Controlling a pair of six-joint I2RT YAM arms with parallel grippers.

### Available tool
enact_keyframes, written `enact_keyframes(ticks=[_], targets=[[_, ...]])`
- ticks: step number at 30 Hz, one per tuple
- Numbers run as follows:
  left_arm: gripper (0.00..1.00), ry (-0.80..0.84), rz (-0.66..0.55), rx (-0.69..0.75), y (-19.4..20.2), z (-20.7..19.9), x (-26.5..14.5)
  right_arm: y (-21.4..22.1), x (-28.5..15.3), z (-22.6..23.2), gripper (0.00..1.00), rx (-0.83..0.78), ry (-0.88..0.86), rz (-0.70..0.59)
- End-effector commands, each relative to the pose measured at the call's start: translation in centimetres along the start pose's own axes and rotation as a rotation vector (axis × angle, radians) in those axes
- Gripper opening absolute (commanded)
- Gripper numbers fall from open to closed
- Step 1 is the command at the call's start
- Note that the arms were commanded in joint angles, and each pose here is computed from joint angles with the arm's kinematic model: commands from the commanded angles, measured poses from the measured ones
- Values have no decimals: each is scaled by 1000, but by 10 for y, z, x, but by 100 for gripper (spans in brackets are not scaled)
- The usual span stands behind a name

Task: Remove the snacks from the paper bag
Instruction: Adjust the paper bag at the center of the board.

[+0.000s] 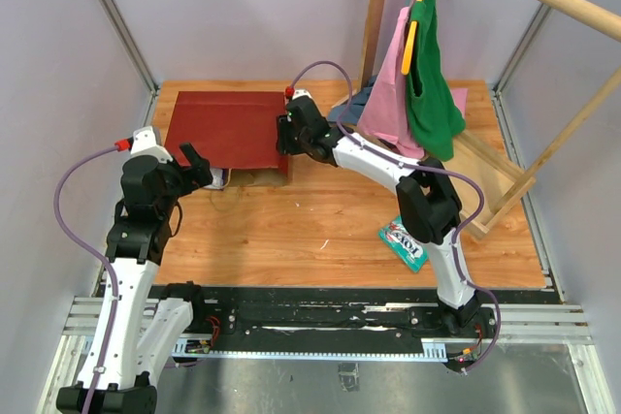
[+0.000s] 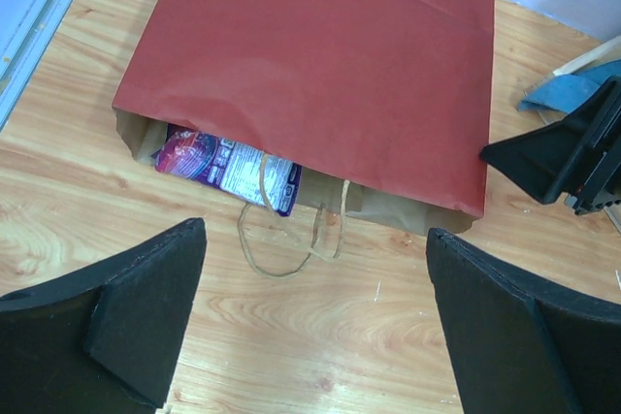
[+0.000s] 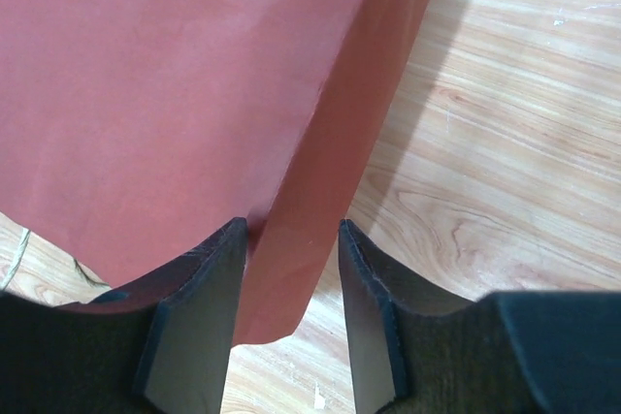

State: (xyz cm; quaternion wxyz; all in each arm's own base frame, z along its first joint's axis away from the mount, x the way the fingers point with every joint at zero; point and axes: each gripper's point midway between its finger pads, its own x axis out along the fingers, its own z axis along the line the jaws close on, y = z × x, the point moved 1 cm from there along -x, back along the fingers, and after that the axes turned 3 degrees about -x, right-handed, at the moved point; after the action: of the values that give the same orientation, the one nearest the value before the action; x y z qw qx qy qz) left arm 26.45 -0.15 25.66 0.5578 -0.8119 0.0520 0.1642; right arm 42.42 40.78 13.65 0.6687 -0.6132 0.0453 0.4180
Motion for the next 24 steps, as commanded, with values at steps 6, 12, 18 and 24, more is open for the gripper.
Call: enact_keyframes(ticks=[6,12,18,24], targets=[[100,16,-17,8,-1,-2,2,-5,8,-1,27,120,-53,-11],[100,17,-18,12,-1,-2,2,-6,11,6,46,145,-93,-16],[100,18,-17,14,-1,-2,1,0,15,7,56,168,-99,1],[100,17,-18,19,0,-2,1,5,21,8,48,211,-120,6]])
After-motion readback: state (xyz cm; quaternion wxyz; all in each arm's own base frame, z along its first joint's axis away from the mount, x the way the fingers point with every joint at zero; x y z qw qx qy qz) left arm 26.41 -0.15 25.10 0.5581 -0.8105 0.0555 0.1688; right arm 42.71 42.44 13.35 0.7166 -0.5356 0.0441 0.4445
